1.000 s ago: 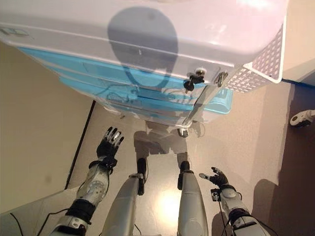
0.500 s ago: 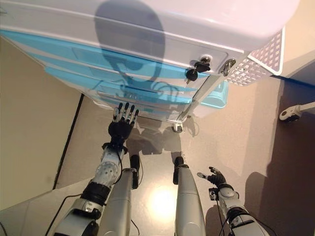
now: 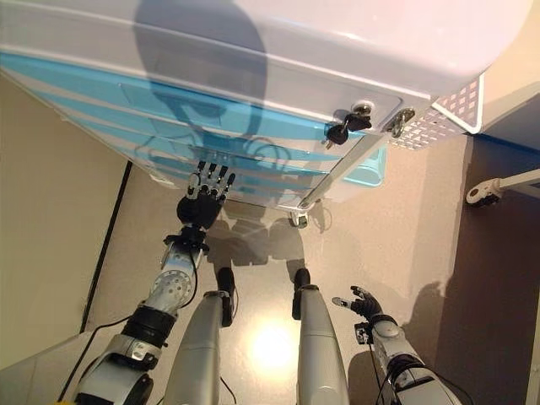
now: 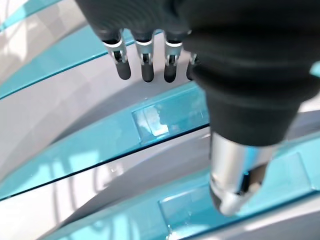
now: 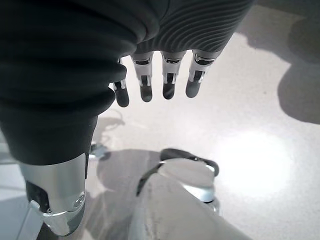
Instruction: Open the drawer and pick up the medicine
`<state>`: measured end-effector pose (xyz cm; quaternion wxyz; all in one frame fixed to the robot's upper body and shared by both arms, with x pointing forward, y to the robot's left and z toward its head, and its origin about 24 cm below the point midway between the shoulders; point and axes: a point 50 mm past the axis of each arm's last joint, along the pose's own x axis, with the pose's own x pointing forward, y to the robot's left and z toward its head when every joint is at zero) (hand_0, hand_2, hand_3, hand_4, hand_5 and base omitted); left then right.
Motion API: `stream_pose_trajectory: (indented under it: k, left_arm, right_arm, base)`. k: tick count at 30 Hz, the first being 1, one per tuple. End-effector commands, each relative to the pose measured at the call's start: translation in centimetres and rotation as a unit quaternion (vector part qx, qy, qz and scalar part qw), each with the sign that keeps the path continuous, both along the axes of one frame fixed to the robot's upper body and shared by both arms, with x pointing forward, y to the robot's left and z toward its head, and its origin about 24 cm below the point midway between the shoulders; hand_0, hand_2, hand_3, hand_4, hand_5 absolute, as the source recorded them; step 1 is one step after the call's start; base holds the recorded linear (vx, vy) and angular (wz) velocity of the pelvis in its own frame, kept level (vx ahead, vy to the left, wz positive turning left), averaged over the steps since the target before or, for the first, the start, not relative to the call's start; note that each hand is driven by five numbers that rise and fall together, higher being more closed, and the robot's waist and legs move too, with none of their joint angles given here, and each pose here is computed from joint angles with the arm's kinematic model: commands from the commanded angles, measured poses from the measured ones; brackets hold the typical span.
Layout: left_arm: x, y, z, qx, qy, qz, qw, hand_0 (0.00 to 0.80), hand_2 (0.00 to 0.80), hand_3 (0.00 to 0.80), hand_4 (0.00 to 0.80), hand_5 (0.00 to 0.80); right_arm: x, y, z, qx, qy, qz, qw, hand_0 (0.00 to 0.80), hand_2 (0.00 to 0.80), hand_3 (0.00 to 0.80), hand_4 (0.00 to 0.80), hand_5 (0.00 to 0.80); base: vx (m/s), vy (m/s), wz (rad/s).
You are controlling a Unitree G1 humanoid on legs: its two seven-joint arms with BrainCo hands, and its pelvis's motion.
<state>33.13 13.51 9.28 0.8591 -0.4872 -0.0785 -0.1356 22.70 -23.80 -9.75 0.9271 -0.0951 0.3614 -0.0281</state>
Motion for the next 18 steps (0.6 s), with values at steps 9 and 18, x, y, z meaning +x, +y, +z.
stream_pose_trajectory:
  k: [9, 18]
  left_arm:
    - [2.9, -0.4, 3.9, -0.004, -0.066, 0.006, 0.998, 0.000, 0.000, 0.000, 0.000, 0.000]
    - [4.8, -0.1, 5.2, 0.001, -0.047, 0.037, 0.998, 0.000, 0.000, 0.000, 0.000, 0.000]
  right_arm:
    - [-0.2, -1.8, 0.4, -0.033, 0.004, 0.020, 0.999, 0.000, 0.000, 0.000, 0.000, 0.000]
    - [0.2, -1.4, 0.6, -0.022, -0.005, 0.010, 1.000, 0.000, 0.000, 0.000, 0.000, 0.000]
  base:
    - [-0.002, -0.001, -0.02]
    - [-0.010, -0.014, -0.01]
